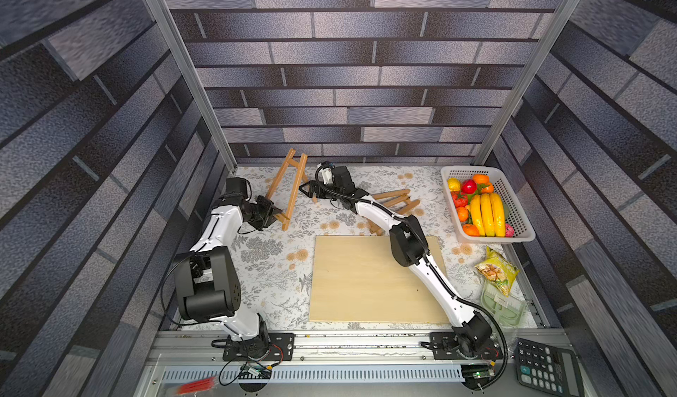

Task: Assemble the easel
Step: Unfold the easel, then place the easel at the center of the board.

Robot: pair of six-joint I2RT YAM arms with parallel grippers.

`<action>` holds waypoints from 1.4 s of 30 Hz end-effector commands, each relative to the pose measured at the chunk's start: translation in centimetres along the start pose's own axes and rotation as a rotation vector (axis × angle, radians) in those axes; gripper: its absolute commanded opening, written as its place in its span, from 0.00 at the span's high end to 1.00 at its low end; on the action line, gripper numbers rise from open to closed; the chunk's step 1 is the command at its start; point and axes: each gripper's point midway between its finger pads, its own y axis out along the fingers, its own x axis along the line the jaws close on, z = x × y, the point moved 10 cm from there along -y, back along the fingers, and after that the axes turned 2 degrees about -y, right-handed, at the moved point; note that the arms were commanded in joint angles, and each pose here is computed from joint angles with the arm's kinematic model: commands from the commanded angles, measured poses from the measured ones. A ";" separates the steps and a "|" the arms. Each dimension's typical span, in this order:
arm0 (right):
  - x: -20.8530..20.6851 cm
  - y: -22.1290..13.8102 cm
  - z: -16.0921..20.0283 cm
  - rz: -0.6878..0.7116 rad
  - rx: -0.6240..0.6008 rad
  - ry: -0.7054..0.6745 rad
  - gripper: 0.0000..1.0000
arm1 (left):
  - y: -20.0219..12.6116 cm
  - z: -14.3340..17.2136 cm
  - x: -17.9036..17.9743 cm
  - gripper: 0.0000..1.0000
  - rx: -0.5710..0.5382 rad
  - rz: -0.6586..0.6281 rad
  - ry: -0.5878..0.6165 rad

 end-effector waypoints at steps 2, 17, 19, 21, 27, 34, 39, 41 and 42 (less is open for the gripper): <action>-4.4 -2.0 -3.4 0.106 -0.171 0.060 0.00 | 0.4 0.4 1.0 1.00 -0.085 0.042 0.115; -4.8 -2.7 -2.3 0.094 -0.161 -0.049 0.00 | 8.9 0.9 7.7 1.00 -0.115 0.122 0.074; -4.4 -3.0 -2.3 0.095 -0.148 -0.058 0.00 | 9.4 0.9 8.4 1.00 -0.100 0.106 0.054; -4.2 -3.3 -2.2 0.091 -0.136 -0.061 0.00 | 10.0 0.9 9.0 0.89 -0.082 0.101 0.033; -3.1 -4.8 -2.3 0.095 -0.144 -0.047 0.00 | 9.9 0.5 9.3 0.54 -0.077 0.110 0.017; -1.5 -6.9 -2.5 0.101 -0.156 -0.040 0.00 | 8.4 0.0 8.2 0.29 -0.079 0.094 0.077; 1.8 -9.6 -4.4 0.110 -0.158 -0.040 0.00 | 6.2 0.3 7.9 0.00 -0.089 0.102 0.106; 3.3 -10.8 -5.3 0.142 -0.113 0.006 0.00 | 4.5 0.5 7.4 0.00 -0.105 0.096 0.143; 3.8 -11.3 -5.5 0.153 -0.084 0.025 0.00 | 3.7 0.6 7.4 0.00 -0.111 0.090 0.148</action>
